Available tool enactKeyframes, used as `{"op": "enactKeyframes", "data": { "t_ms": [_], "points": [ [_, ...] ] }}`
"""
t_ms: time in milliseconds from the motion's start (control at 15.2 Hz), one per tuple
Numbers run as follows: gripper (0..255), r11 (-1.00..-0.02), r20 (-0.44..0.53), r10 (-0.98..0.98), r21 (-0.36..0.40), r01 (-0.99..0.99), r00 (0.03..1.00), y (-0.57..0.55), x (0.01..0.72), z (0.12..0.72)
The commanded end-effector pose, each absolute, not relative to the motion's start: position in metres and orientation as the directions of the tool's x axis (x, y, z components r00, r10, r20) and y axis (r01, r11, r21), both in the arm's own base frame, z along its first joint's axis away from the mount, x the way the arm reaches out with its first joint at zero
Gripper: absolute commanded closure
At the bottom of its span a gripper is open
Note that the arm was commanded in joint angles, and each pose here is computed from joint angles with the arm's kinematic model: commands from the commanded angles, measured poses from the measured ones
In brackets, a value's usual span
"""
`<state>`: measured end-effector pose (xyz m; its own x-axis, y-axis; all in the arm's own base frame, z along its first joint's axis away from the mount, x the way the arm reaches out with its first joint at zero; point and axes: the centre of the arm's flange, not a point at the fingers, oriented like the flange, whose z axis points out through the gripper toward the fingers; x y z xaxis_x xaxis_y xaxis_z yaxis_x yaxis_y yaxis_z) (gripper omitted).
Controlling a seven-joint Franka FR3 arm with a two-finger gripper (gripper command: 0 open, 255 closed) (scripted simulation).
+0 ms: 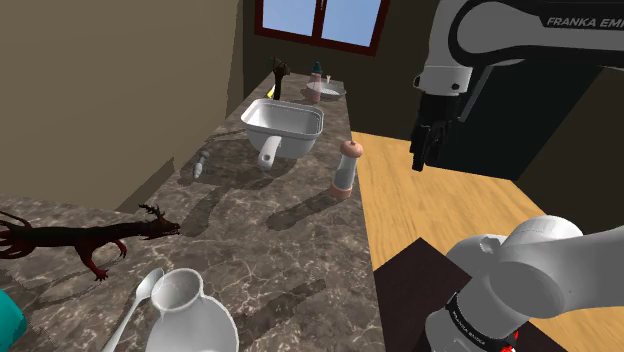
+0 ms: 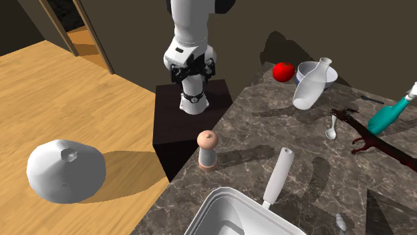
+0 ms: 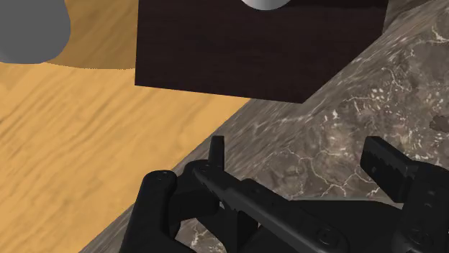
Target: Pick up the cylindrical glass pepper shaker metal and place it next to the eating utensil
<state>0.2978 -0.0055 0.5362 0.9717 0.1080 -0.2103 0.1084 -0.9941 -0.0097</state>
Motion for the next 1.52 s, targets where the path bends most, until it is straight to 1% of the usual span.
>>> {"op": "enactKeyframes", "data": {
  "t_ms": [0, 990, 1452],
  "points": [
    [0, -0.994, -0.21, 0.108, -0.01, 0.108, 0.972, -0.006, 0.298, 0.536],
    [0, -0.97, -0.082, 0.147, 0.184, 0.16, 0.986, 0.049, 0.464, 0.511],
    [0, -0.97, -0.082, 0.147, 0.184, 0.16, 0.986, 0.042, 0.462, 0.475]
  ]
}}
